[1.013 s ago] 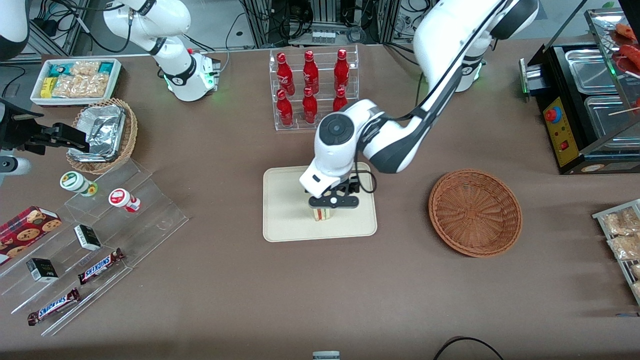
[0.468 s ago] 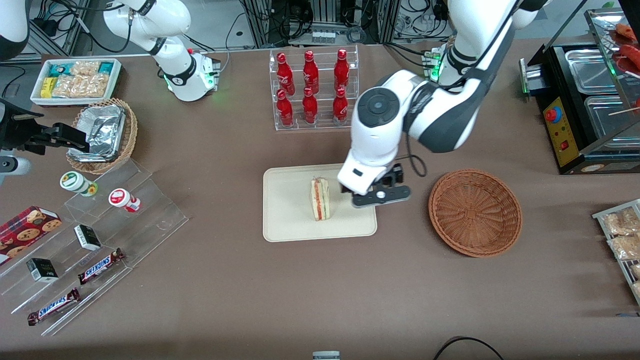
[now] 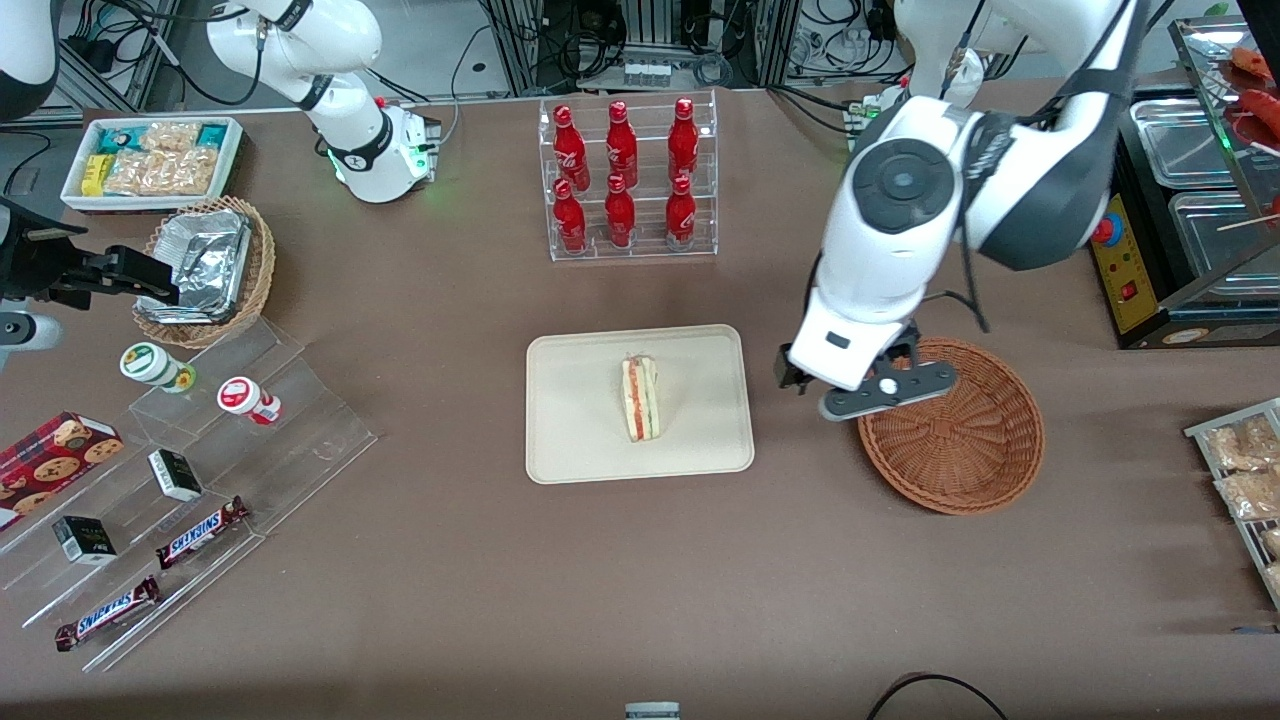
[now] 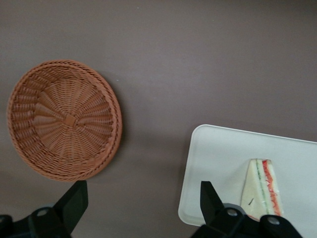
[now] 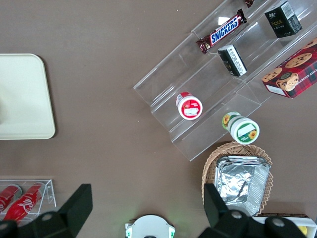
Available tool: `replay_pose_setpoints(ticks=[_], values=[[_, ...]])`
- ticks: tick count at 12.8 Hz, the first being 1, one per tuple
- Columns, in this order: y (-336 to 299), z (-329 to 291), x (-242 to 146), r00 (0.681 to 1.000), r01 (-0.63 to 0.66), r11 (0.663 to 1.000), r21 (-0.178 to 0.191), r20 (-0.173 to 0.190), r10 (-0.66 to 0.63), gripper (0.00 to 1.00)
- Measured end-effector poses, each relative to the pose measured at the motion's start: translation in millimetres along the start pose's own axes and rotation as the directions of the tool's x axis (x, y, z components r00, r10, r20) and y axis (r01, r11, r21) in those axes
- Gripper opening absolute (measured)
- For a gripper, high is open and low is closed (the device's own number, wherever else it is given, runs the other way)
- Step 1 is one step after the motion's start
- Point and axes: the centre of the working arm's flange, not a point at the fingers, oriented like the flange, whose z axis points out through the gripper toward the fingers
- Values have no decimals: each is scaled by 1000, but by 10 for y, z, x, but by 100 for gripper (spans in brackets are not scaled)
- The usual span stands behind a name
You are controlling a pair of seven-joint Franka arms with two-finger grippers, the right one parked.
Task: Place sandwich from basket to tray
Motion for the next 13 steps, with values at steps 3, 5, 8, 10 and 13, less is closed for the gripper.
replay_pose_setpoints(ticks=[3,5,8,10,13], values=[[-438,-128,129,999,-36,999,4,33,36,100],[-791,-236,222,996,-67,998,-7,59,67,100],[-1460,-391,394,989,-115,992,-43,94,118,100],[-1838,-480,474,986,-129,989,-66,97,135,100],[-2070,-576,407,979,-160,985,-60,114,166,100]])
